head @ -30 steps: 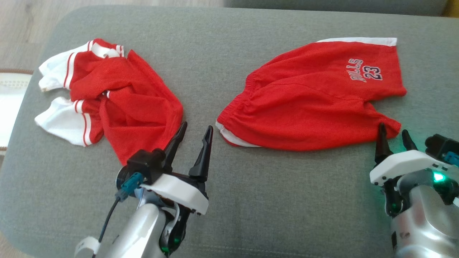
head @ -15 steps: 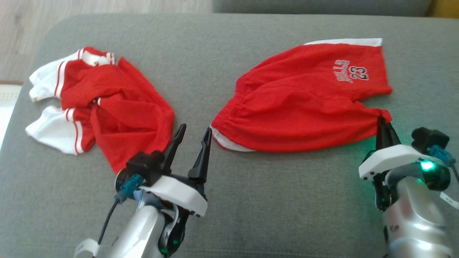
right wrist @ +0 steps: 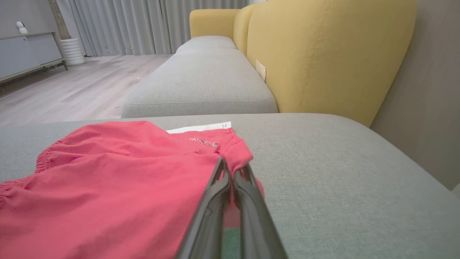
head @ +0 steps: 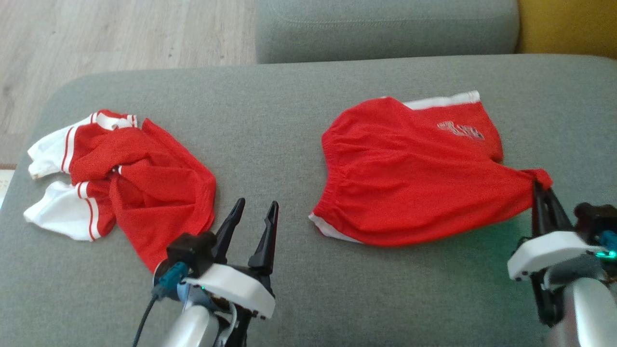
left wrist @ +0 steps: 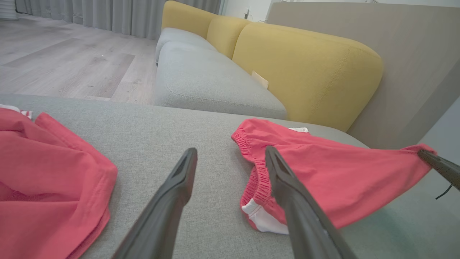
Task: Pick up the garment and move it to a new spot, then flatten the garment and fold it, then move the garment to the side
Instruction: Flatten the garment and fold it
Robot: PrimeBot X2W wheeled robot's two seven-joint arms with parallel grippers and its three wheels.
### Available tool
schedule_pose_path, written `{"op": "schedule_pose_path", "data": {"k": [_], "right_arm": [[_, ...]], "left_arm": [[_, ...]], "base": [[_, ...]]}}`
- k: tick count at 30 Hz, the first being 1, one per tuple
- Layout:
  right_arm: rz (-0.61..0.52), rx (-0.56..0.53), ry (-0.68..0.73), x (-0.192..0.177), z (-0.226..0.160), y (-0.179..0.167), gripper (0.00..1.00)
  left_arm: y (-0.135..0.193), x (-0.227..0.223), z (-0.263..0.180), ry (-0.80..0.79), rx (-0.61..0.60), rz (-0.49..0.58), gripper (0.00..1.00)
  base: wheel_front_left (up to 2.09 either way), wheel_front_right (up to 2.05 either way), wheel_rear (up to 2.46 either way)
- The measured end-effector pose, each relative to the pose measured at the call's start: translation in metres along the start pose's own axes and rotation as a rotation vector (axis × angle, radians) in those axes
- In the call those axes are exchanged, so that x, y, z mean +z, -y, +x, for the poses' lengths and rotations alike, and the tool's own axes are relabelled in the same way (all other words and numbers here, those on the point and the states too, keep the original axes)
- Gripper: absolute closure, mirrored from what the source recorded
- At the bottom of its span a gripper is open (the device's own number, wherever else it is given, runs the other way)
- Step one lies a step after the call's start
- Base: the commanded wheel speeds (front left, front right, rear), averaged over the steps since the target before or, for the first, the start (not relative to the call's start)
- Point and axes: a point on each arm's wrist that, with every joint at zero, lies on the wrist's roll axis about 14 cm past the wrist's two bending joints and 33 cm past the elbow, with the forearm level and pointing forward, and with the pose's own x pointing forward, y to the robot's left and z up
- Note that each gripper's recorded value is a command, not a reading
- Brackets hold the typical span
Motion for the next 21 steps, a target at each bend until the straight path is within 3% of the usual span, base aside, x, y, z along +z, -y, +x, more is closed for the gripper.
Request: {"op": "schedule_pose_path", "data": {"k": [5,9,16,21], "right_arm": [[-0.01,-0.01,0.01,0.021,-0.015,0.005,1.0],[-0.044,0.01,-0.005,0.032,-0.007,-0.003,1.0],[-0.093,0.013,-0.135,0.019,0.046,-0.014,1.0],[-0.165,-0.006,-0.297,-0.015,0.093,-0.007,1.0]], "left_arm": [[0.002,-0.001,-0.006,-0.002,0.002,-0.006,0.0],[-0.004,-0.004,-0.008,-0.01,0.021,-0.015,0.0],[-0.021,-0.003,0.0,-0.013,0.058,-0.007,0.0],[-0.034,-0.006,0.004,-0.025,0.092,-0.018,0.0]], "base": [[0.0,0.0,0.0],[0.0,0.0,0.0],[0.0,0.0,0.0],[0.0,0.0,0.0]]}}
